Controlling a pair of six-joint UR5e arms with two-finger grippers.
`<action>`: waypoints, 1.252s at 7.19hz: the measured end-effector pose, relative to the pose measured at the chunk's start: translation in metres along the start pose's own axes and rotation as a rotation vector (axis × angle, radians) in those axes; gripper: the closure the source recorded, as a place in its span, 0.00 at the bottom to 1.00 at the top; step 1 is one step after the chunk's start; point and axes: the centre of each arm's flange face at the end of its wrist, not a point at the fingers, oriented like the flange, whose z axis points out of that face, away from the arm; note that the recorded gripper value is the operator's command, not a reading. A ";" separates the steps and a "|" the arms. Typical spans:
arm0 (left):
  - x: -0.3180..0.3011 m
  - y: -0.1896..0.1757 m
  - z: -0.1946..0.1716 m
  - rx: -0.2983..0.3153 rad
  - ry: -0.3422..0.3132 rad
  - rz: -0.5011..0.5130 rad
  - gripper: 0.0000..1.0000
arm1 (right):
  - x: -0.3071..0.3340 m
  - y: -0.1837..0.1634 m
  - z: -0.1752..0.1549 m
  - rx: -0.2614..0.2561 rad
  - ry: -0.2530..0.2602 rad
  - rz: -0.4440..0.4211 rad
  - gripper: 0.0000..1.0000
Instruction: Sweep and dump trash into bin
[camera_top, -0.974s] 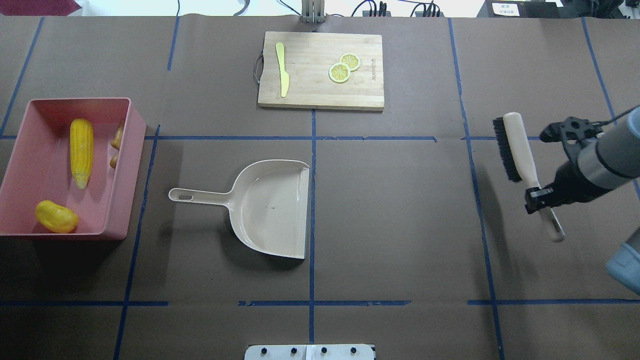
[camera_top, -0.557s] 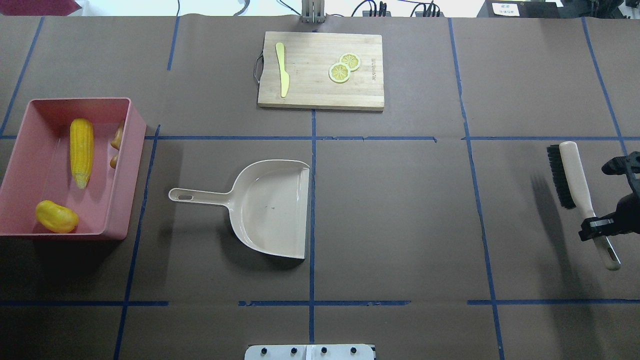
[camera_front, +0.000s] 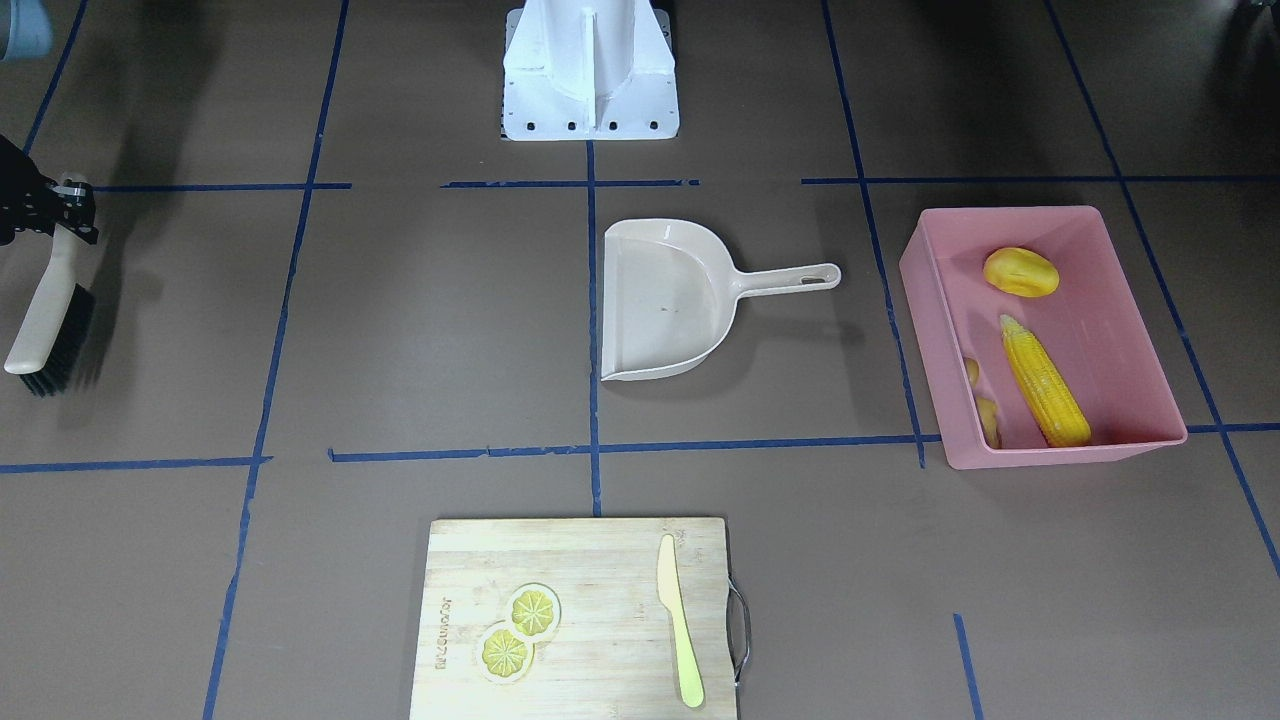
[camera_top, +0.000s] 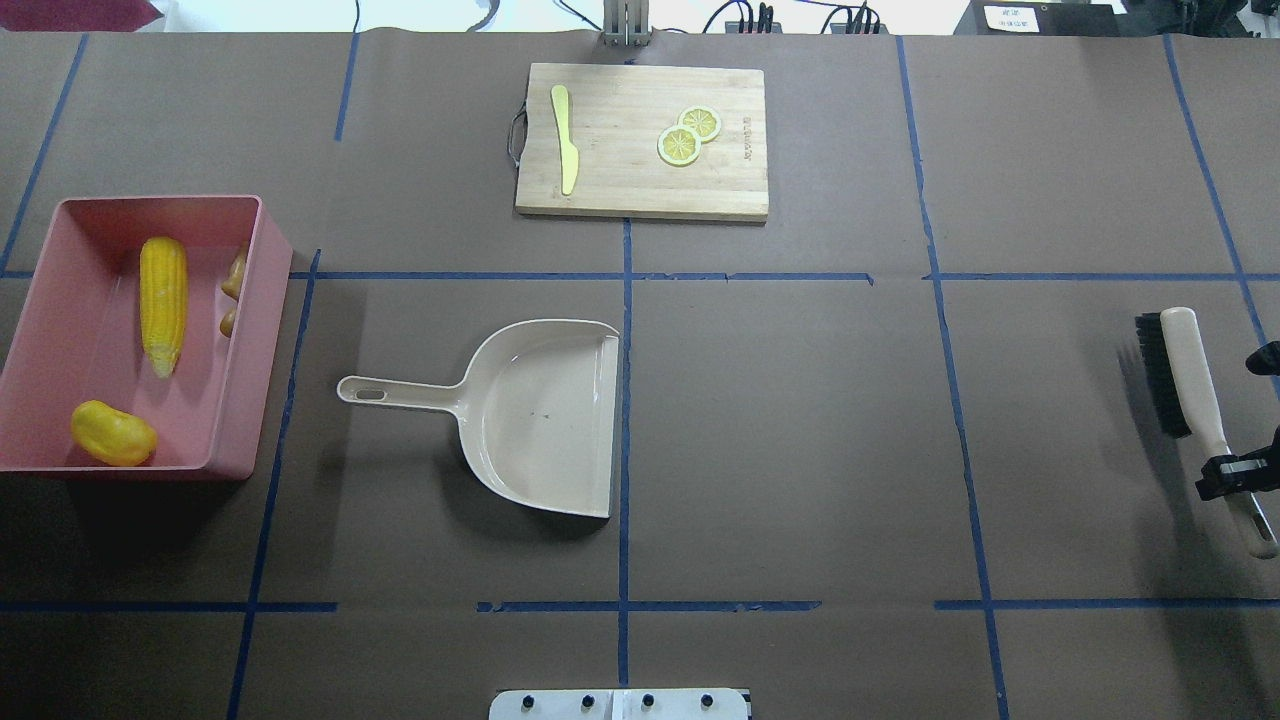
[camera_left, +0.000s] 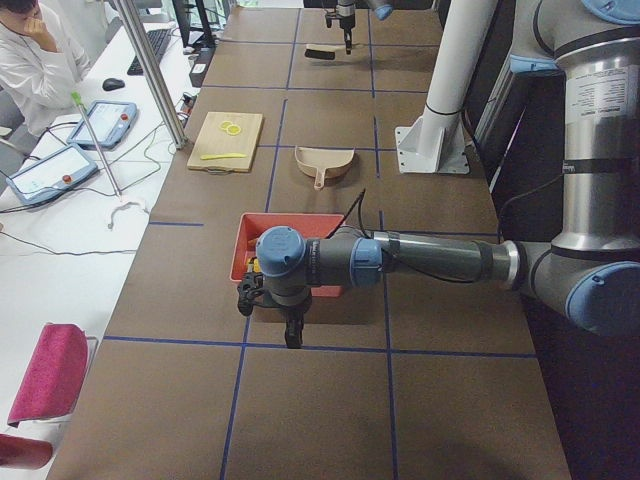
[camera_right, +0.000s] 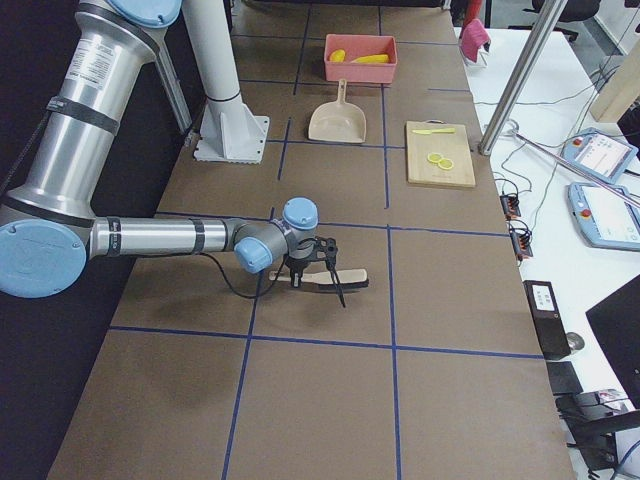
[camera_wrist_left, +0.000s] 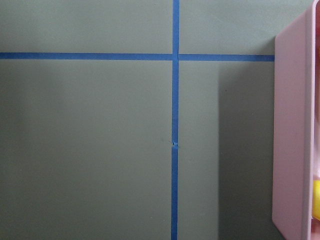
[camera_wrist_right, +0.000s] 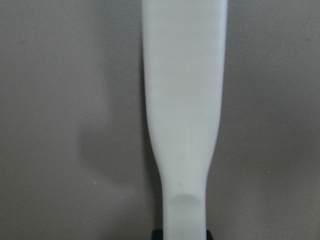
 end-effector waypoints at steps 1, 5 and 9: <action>0.000 0.002 -0.001 0.002 0.000 0.001 0.00 | 0.002 0.000 0.000 0.001 0.002 0.004 0.49; 0.003 0.007 -0.008 0.016 -0.003 0.005 0.00 | 0.009 -0.014 -0.017 0.033 -0.030 0.038 0.00; 0.003 0.008 -0.009 0.019 -0.006 0.004 0.00 | 0.077 -0.038 -0.077 0.074 -0.034 -0.017 0.00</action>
